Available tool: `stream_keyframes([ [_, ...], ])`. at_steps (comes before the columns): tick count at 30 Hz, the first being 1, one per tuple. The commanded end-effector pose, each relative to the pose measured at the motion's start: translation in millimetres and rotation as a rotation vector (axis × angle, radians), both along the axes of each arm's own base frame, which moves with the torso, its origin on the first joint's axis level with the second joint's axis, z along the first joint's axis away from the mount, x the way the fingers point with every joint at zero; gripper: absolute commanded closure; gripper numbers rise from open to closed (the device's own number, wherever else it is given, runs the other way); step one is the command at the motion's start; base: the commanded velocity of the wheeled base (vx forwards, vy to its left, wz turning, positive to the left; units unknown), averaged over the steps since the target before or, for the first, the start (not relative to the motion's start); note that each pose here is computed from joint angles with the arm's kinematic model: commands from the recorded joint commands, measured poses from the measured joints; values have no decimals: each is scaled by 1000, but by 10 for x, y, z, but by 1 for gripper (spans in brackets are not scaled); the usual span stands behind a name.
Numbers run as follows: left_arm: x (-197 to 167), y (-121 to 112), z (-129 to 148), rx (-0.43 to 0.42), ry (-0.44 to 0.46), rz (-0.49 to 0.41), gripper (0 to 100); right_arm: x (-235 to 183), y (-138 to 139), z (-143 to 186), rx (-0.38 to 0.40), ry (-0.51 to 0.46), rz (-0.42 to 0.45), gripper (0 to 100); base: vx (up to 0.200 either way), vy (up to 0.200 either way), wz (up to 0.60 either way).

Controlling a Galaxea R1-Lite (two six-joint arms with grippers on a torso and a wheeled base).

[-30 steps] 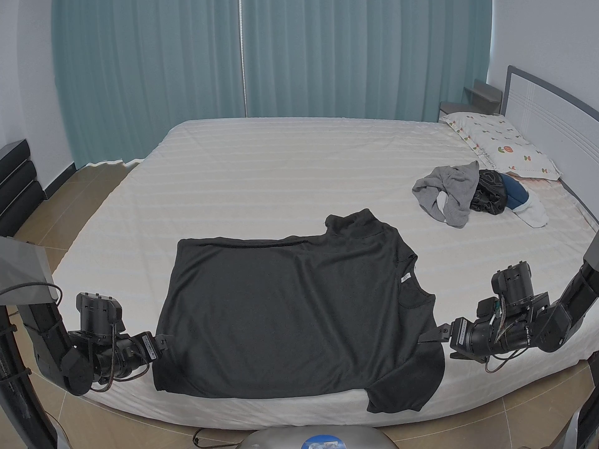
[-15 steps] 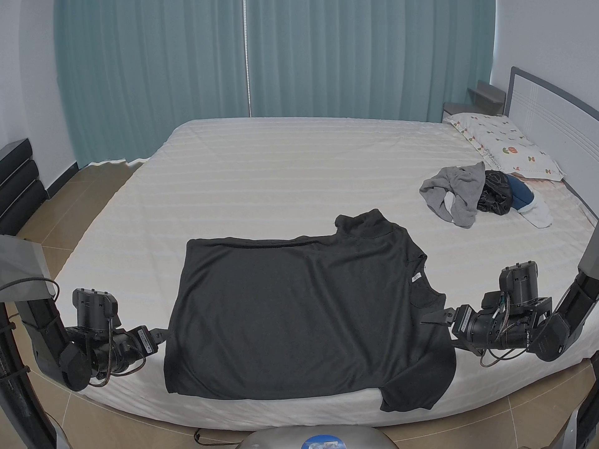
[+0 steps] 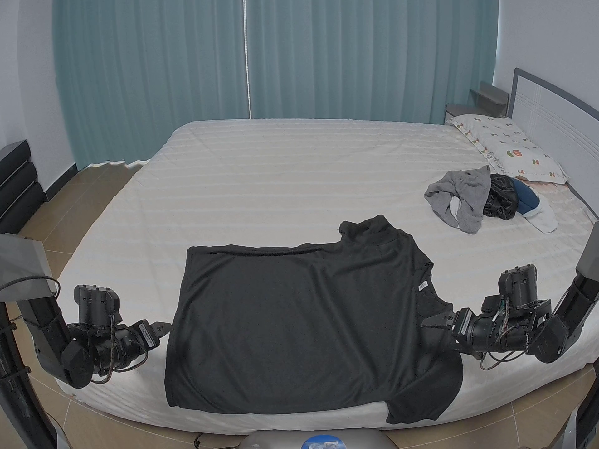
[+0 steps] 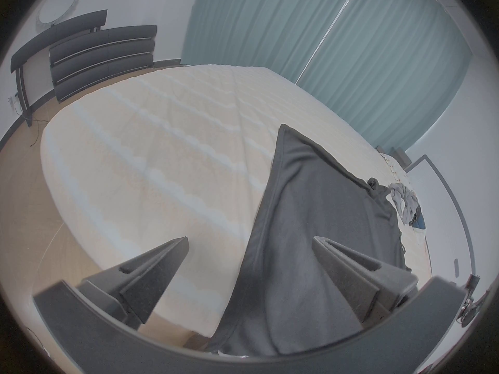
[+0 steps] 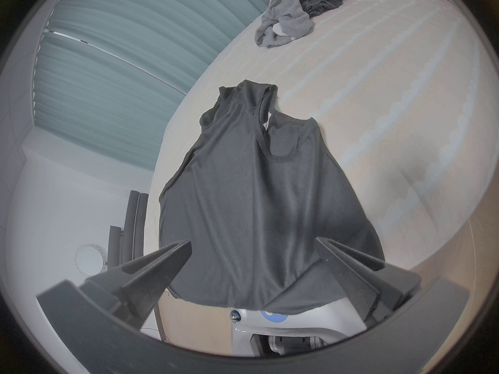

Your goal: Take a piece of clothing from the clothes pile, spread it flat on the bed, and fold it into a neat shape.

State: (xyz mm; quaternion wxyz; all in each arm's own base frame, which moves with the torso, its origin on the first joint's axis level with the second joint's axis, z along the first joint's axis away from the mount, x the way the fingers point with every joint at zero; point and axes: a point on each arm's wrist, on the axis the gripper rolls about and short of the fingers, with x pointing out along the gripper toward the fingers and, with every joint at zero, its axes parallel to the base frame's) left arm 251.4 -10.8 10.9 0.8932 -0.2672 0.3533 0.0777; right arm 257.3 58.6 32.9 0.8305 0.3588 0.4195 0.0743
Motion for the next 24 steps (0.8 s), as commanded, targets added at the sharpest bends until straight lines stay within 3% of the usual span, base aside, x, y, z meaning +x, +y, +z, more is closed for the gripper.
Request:
stream_keyframes([
  [1,66,-3,26,-28,-23,24,0,3,5,1,0,-1,2,0,0,0,0],
  [9,323,-23,132,-73,-107,52,0,-1,0,16,1,-7,-1,0,0,0,0],
  [14,720,-41,194,-79,-168,49,0,-3,-4,6,0,-3,-2,0,0,0,0],
  [16,772,-43,179,-78,-165,49,0,-3,-4,6,0,-3,-2,0,0,0,0],
  [24,1571,-82,-69,-107,-167,16,0,-19,-7,-21,0,12,-3,0,0,0,0],
])
